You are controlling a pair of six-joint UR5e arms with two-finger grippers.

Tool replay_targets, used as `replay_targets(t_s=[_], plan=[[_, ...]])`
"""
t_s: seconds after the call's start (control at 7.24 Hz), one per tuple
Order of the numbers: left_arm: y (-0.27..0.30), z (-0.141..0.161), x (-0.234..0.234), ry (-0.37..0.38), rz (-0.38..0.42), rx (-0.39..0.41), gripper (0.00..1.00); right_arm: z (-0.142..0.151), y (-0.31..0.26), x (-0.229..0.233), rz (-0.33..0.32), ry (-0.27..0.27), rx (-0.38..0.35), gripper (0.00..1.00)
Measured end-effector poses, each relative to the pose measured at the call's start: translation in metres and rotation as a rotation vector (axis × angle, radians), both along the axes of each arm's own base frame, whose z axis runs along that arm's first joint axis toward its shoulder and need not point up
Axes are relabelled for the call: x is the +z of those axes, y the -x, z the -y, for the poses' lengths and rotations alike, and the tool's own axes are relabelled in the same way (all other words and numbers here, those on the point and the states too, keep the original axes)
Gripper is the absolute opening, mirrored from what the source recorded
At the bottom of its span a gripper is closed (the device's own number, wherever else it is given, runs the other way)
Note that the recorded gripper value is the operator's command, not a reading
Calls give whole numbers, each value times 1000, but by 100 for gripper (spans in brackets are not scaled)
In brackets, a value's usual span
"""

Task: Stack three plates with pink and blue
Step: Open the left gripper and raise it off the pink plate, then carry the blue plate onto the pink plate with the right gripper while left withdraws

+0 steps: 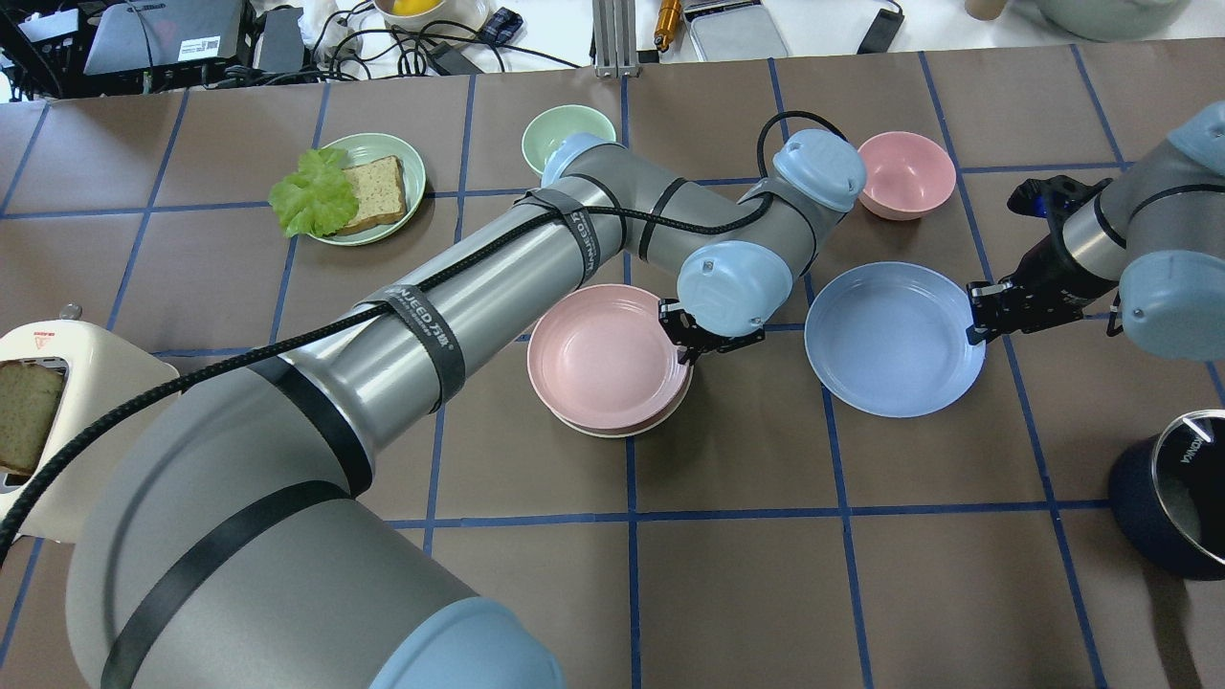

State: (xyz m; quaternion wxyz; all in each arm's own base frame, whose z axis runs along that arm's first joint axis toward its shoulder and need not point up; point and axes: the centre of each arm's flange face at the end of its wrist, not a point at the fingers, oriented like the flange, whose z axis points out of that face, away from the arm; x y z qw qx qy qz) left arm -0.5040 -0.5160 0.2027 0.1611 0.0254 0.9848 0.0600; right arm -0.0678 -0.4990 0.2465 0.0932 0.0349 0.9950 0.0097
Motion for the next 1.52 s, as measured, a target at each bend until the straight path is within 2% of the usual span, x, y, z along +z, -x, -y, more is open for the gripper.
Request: replay_targets(t_s=[0.28, 0.69, 0.97, 1.24, 1.52], plan=[[1, 2, 3, 6, -5, 8, 100, 0, 0, 0, 0, -1, 0, 0], [-4, 2, 37, 38, -25, 12, 100, -4, -7, 12, -4, 8, -8, 0], [-21, 8, 85, 87, -53, 16, 100, -7, -25, 22, -7, 4, -19, 0], [-62, 17, 143, 111, -75, -8, 100, -6, -52, 20, -6, -17, -68, 0], [-126, 29, 193, 82, -83, -20, 100, -2, -97, 25, -21, -1, -101, 0]])
